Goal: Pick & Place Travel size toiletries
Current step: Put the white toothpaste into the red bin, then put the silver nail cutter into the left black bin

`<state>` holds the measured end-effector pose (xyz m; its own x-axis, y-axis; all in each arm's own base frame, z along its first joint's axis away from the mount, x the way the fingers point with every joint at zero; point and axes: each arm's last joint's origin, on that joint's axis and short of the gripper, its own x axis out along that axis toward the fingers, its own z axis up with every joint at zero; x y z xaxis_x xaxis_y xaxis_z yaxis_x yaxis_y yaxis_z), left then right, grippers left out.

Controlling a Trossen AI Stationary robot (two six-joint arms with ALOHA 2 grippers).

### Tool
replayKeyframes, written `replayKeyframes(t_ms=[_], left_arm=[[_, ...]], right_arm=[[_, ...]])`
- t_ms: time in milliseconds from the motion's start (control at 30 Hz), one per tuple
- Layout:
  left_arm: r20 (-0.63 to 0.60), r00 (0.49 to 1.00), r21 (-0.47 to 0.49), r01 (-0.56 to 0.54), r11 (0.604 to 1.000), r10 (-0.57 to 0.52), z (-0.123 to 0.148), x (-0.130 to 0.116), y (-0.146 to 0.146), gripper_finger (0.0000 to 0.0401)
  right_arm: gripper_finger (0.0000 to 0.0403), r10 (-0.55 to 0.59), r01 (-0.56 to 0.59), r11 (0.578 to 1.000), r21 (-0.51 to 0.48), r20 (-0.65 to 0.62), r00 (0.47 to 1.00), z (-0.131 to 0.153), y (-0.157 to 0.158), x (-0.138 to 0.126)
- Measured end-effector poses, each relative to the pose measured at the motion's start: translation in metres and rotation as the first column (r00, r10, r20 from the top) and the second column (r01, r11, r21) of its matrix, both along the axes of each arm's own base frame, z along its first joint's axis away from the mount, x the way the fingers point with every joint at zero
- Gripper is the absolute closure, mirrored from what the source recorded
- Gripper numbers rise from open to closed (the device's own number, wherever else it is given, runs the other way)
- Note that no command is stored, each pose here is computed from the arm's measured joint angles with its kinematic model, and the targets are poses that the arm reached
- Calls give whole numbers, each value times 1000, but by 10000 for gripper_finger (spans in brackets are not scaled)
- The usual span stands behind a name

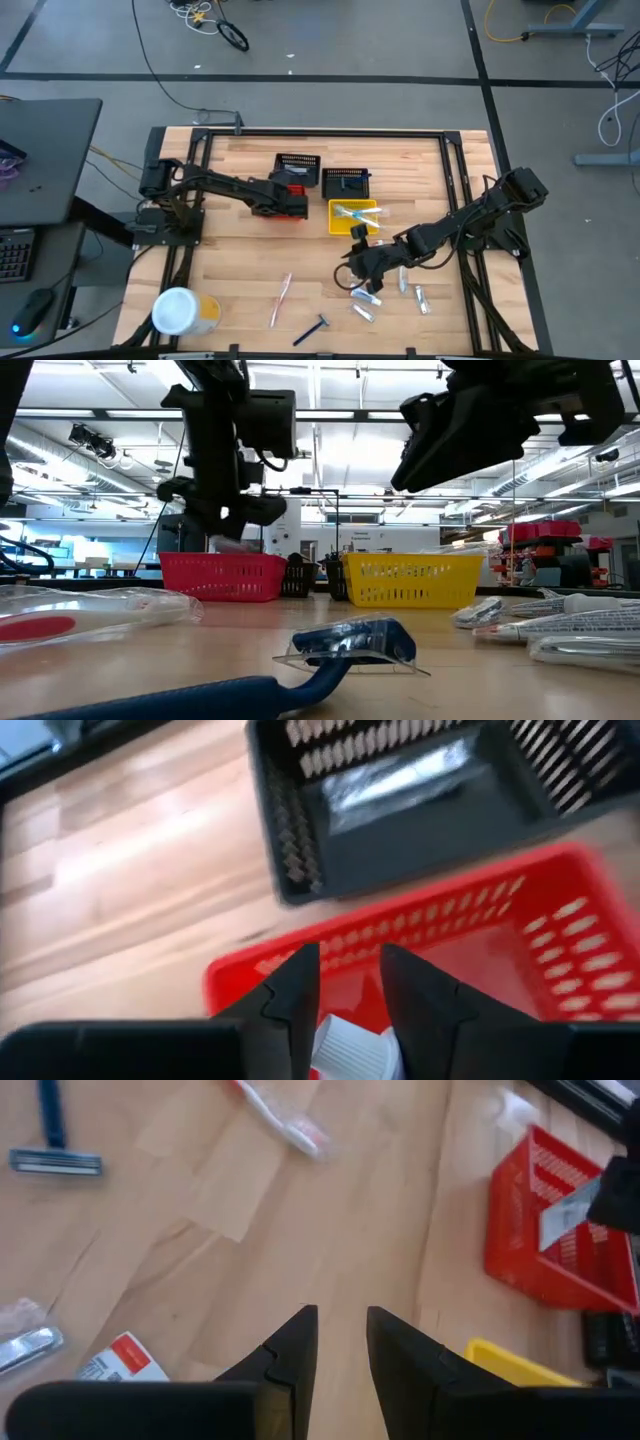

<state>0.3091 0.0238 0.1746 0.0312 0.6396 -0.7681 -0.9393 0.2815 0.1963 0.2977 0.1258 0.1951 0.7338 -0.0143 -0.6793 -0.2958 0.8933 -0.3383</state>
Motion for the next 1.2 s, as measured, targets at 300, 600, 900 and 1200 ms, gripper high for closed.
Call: replayKeyframes(t_ms=[300, 600, 900, 1200], left_arm=[[-30, 1000, -25, 4, 1000, -5, -1, -3, 0, 227], [-138, 966, -37, 217, 975, -220, 11, 3, -9, 209], [-84, 889, 34, 453, 891, -449, 63, 8, -61, 209], [-76, 839, 122, 545, 830, -539, 91, -3, -78, 209]], right_arm=[[304, -1, 1, 1000, 29, -1, 1000, 0, 0, 1], [304, -39, 39, 999, 3, 51, 998, 3, -1, 3], [304, -58, 58, 998, 19, 11, 998, 0, -2, 0], [304, -96, 97, 994, 42, -22, 995, -2, -12, 2]])
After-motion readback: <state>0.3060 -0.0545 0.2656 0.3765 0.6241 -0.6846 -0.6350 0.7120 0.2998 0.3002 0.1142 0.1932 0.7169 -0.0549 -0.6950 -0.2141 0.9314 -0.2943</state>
